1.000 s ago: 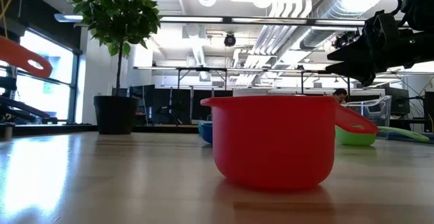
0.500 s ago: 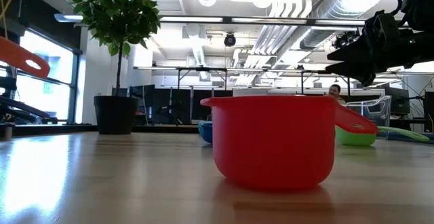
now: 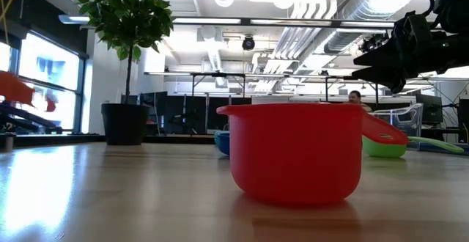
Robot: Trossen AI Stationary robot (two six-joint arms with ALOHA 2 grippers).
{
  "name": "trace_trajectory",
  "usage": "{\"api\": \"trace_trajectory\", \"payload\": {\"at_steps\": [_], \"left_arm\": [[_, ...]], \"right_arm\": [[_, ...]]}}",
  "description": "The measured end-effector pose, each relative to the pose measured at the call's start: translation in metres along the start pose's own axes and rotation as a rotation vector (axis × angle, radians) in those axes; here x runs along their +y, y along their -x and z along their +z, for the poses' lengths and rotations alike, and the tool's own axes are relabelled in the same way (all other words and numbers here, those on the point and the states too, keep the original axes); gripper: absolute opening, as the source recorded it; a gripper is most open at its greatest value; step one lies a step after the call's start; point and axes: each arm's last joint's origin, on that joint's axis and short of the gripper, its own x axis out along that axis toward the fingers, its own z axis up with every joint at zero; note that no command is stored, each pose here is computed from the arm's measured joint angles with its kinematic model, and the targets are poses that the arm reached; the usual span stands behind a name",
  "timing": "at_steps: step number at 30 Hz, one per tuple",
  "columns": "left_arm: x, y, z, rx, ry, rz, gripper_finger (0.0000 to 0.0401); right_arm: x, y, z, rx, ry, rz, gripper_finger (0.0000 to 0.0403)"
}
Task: Nest measuring cups in basket
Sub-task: Stack the orange measuring cup on top of the violet measuring cup, then move the stack of measuring cups to the center of the table
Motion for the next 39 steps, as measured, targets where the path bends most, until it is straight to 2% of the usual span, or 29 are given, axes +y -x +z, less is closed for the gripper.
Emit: {"api": "trace_trajectory", "payload": {"at_steps": [7,13,23,33,39], "left_arm": [[-0.001,0.000,0.002,0.026,0.007,0.009,0.0088],[0.000,0.002,0.001,0.063,-0.014,0.012,0.0085],[-0.004,0.007,-0.006,0.109,-0.005,-0.055,0.0078],[-0.003,0.004,-0.003,0.078,-0.056,-0.036,0.0074],[-0.002,0.003,-0.019,0.097,-0.132,-0.073,0.0074]], "right_arm": [[0.000,0.000,0.000,0.000,0.000,0.000,0.0225],[0.000,0.000,0.000,0.000,0.000,0.000,0.0225],[0.000,0.000,0.000,0.000,0.000,0.000,0.0225],[0.000,0.000,0.000,0.000,0.000,0.000,0.0225],[0.000,0.000,0.000,0.000,0.000,0.000,0.0225]]}}
